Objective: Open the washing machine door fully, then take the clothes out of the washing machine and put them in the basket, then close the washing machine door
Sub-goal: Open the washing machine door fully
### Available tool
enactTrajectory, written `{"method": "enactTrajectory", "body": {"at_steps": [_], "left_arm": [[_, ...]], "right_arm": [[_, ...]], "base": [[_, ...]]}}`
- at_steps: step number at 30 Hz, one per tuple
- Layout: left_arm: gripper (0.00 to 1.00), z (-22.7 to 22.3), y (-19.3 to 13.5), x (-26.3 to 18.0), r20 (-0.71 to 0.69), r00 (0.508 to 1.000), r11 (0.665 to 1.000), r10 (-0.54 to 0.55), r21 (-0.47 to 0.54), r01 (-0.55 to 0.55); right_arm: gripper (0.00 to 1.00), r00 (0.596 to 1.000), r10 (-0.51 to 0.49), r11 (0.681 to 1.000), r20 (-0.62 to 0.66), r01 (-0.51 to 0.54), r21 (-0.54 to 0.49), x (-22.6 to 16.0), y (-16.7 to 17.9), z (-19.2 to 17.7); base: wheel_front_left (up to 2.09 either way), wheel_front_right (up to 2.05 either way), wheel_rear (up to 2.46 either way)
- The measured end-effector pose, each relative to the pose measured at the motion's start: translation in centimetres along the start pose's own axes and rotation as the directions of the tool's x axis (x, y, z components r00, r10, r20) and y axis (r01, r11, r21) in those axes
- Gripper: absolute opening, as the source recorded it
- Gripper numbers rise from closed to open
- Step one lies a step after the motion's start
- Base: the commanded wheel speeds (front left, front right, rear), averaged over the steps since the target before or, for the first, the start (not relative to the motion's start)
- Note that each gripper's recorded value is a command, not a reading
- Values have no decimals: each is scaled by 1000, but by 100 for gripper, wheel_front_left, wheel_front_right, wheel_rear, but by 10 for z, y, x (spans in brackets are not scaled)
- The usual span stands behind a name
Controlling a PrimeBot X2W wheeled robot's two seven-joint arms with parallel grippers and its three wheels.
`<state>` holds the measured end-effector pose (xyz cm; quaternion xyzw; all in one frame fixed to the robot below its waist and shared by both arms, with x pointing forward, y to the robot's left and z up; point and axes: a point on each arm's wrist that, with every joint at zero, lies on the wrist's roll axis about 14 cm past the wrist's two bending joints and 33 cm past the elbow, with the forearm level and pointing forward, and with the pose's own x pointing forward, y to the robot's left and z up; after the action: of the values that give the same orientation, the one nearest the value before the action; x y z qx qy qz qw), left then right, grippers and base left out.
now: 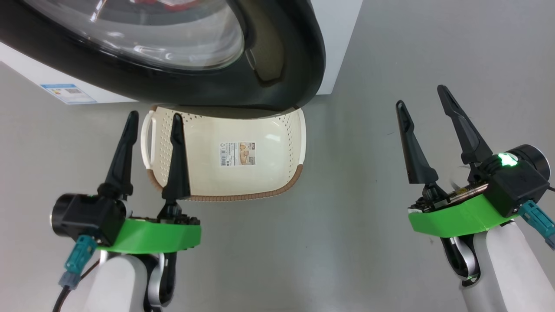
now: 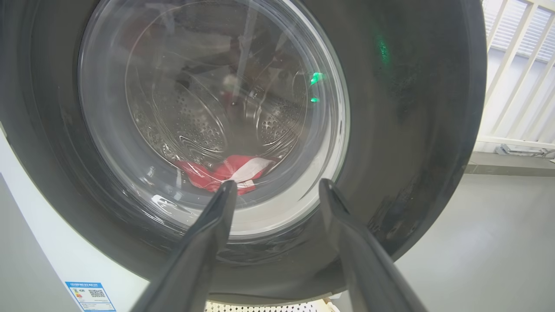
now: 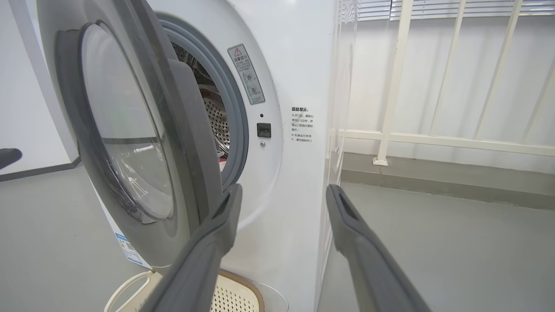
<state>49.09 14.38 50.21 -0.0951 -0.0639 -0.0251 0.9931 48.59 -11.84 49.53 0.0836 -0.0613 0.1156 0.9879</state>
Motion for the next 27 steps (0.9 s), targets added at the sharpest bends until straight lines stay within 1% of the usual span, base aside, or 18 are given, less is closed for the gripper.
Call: {"method": "enactTrajectory", "body": {"at_steps": [3,4,5,6,7,10,11,12,14,15,17,19,20,23,26,27], "left_arm": [[100,1,0,0,1,1000,1000,0,1,0],[100,1,0,-1,1,1000,1000,1,1,-1],[100,1,1,-1,2,1000,1000,2,2,-2],[100,2,1,-1,2,1000,1000,3,3,-3],[100,2,1,-1,2,1000,1000,3,3,-3],[100,2,2,-1,3,1000,1000,6,4,-6],[100,2,2,-2,3,1000,1000,7,5,-7],[100,2,3,-2,3,1000,1000,8,6,-8],[100,3,4,-2,3,1000,1000,10,8,-10],[100,4,4,-3,4,1000,1000,12,8,-12],[100,5,5,-3,6,1000,1000,13,10,-13],[100,6,5,-4,6,1000,1000,14,11,-14],[100,7,6,-5,8,1000,1000,15,12,-15],[100,8,6,-5,9,1000,1000,16,14,-16],[100,9,7,-6,11,1000,1000,17,16,-17],[100,9,7,-7,11,1000,1000,18,17,-18]], "right_arm": [[100,1000,1,1000,-1,-1,1,0,0,0],[82,1000,2,1000,-2,-2,2,0,1,-1],[38,1000,2,1000,-2,-2,6,0,1,-1],[0,1000,1,1000,-3,-1,17,0,1,-1],[0,1000,1,1000,-3,-1,17,0,1,-1],[0,1000,-5,998,-11,5,63,0,2,-5],[0,1000,-12,995,-10,13,97,1,1,-6],[0,1000,-26,988,-7,27,152,2,-1,-6],[0,998,-60,955,2,57,290,7,-5,-5],[0,997,-75,928,2,68,367,10,-5,-6],[0,997,-75,869,-8,69,489,16,1,-10],[0,998,-63,791,-15,59,609,25,12,-11],[0,999,-46,702,-16,44,710,35,22,-8],[0,1000,-2,558,-28,24,829,53,31,2],[0,996,70,428,-47,12,904,69,39,9],[0,993,100,378,-56,14,926,73,42,9]], "base": [[0,0,0],[0,0,0],[0,0,0],[0,0,0],[0,0,0],[0,0,0],[0,0,0],[0,0,0],[0,0,0],[0,0,0],[0,0,0],[0,0,0],[0,0,0],[0,0,0],[0,0,0],[0,0,0]]}}
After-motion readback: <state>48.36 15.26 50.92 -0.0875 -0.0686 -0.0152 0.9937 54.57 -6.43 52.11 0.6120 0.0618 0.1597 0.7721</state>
